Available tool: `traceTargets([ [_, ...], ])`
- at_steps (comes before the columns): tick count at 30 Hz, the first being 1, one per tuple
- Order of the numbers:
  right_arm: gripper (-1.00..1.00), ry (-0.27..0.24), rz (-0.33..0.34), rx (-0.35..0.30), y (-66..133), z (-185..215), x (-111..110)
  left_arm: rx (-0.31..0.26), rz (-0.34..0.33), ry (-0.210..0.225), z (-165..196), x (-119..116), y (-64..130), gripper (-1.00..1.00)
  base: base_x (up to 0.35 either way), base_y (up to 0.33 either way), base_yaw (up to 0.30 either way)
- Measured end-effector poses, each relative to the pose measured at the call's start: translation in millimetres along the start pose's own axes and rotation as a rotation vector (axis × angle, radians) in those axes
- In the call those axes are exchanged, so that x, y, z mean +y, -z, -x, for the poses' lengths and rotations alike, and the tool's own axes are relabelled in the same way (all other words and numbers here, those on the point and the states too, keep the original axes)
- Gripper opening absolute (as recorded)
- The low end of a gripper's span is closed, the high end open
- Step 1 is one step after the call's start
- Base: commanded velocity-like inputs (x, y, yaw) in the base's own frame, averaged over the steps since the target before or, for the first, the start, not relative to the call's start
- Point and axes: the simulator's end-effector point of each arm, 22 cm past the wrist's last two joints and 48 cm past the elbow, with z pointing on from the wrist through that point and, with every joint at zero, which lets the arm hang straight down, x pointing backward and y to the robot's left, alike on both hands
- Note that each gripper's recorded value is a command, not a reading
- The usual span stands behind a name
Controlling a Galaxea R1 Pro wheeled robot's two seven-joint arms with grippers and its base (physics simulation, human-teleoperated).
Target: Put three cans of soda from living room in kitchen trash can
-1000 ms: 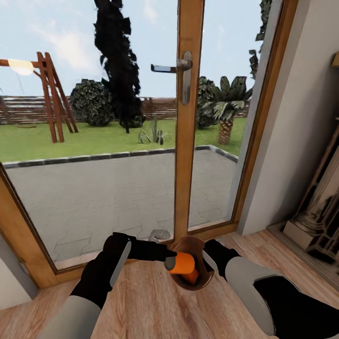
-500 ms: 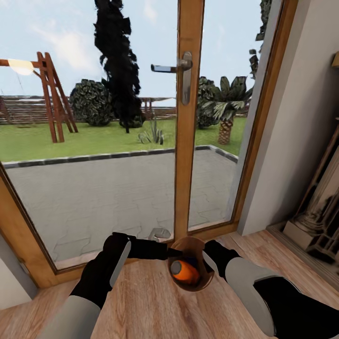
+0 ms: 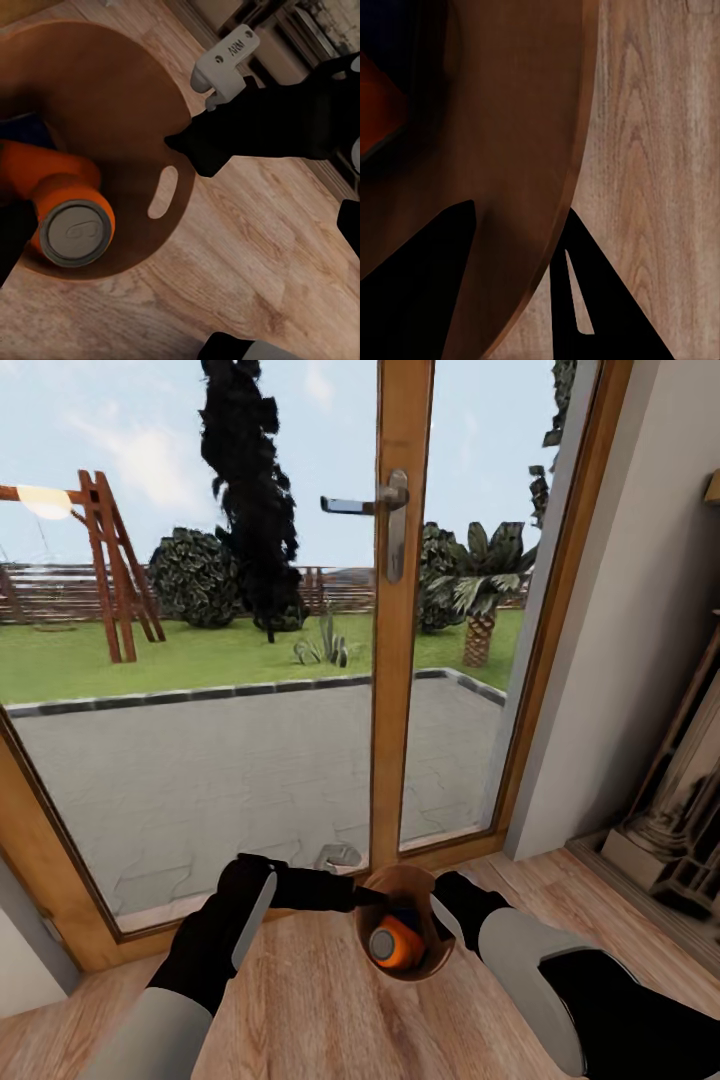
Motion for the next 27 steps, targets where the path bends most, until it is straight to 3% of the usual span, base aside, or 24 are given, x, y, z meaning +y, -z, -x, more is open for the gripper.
traceTargets([
  [18,-1.00,-0.005,-0.011,-0.006,-0.8,2.2,-8.7,-0.013,0.003,-0.008,2.7,3.1,4.9,1.00,0.000,0.000,0.000],
  [23,-1.00,-0.009,-0.010,-0.006,-1.1,2.0,-9.9,-0.021,-0.034,-0.017,6.0,-6.4,7.4,1.00,0.000,0.000,0.000],
  [27,-1.00,-0.013,-0.010,-0.006,-1.3,2.2,-11.2,-0.018,-0.022,-0.019,3.6,4.5,14.9,1.00,0.000,0.000,0.000],
])
